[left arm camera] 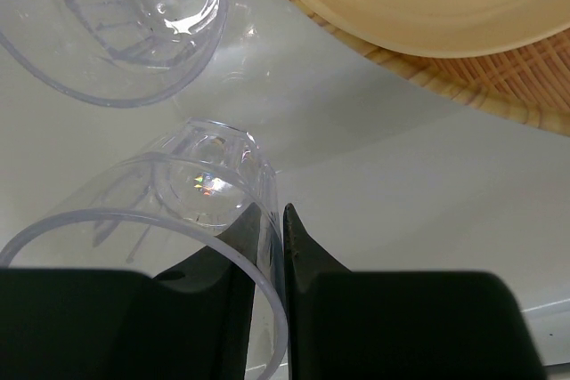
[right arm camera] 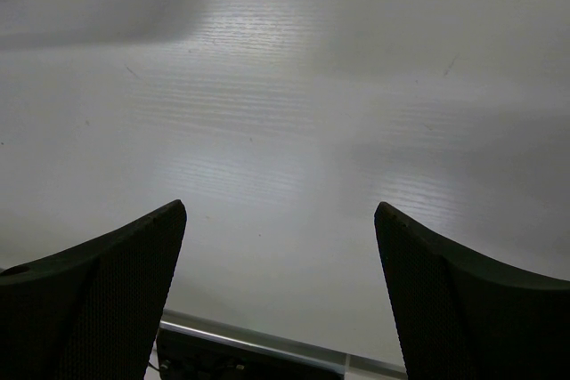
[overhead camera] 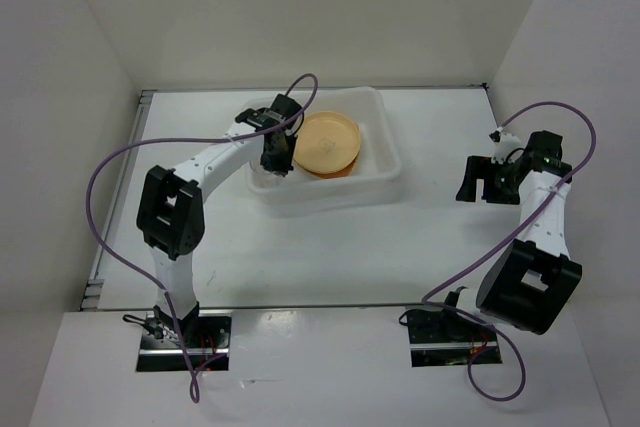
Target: Place the mixed dishes into the plastic bin
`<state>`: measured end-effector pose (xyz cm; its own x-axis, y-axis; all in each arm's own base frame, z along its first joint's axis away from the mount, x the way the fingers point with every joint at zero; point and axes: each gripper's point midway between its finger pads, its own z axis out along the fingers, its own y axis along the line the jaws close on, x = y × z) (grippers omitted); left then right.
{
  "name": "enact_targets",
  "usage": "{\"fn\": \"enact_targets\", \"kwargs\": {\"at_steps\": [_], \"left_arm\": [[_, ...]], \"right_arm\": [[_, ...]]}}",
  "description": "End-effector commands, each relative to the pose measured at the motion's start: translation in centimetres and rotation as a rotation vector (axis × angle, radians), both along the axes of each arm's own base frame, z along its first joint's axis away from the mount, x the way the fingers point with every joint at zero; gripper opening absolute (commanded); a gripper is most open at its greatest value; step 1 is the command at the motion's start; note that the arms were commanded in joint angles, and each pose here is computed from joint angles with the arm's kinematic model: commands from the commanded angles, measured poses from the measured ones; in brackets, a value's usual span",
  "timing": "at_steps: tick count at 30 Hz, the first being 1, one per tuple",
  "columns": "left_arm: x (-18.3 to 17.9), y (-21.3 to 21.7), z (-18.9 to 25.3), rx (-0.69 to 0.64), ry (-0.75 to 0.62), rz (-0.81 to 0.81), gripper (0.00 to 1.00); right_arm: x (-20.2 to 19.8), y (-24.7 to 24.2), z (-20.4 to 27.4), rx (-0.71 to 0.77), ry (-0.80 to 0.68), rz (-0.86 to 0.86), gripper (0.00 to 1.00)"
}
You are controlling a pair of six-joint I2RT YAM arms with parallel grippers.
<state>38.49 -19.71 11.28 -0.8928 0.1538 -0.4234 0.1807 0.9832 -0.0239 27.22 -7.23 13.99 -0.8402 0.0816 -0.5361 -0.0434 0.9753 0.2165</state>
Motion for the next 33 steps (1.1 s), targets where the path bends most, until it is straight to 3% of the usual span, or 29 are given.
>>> {"fn": "enact_targets", "kwargs": {"at_steps": [1, 11, 13, 16, 20, 22, 23, 24, 27, 28, 29, 30, 33], "left_arm": [[1.2, 0.2, -0.4, 0.020, -0.035, 0.009, 0.00], [2.3, -1.0, 0.8, -0.030, -0.065, 0.018, 0.30], [2.3, -0.9, 1.7, -0.035, -0.075, 0.018, 0.44], [2.7, -1.2, 5.1, -0.076, -0.141, 0.026, 0.78], [2.8, -1.3, 12.7, -0.180, -0.307, 0.043, 0.84], [2.0, 0.0, 19.3, -0.255, -0.505, 0.081, 0.86], [1.5, 0.9, 21.2, -0.280, -0.570, 0.098, 0.89], [1.5, 1.4, 24.1, -0.339, -0.681, 0.110, 1.00], [-4.3, 6.7, 29.6, -0.439, -0.944, 0.181, 1.00], [-5.3, 7.9, 29.3, -0.422, -0.974, 0.207, 1.00], [-6.1, 9.2, 26.3, -0.375, -0.936, 0.237, 1.00], [-7.9, 11.0, 26.7, -0.366, -0.966, 0.271, 1.00], [-11.0, 13.9, 22.5, -0.278, -0.899, 0.339, 1.00]], "right_arm": [[0.5, -0.4, 1.0, -0.024, -0.051, -0.009, 0.91], [0.5, -0.4, 0.7, -0.019, -0.042, -0.009, 0.91], [0.5, -0.4, 0.7, -0.019, -0.042, -0.009, 0.91], [0.5, -0.4, 0.7, -0.019, -0.042, -0.009, 0.91], [0.5, -0.4, 0.7, -0.019, -0.042, -0.009, 0.91], [0.4, -0.7, 0.7, -0.019, -0.042, -0.018, 0.91], [0.4, -0.7, 1.0, -0.025, -0.053, -0.018, 0.91], [0.4, -0.6, 1.3, -0.030, -0.062, -0.018, 0.91], [0.3, -0.6, 1.6, -0.036, -0.073, -0.018, 0.93], [0.3, -0.6, 1.9, -0.041, -0.082, -0.018, 0.95], [0.3, -0.5, 1.9, -0.039, -0.088, -0.006, 0.95], [0.3, -0.5, 2.2, -0.044, -0.097, -0.006, 0.95], [0.3, -0.5, 2.2, -0.044, -0.097, -0.006, 0.96]]}}
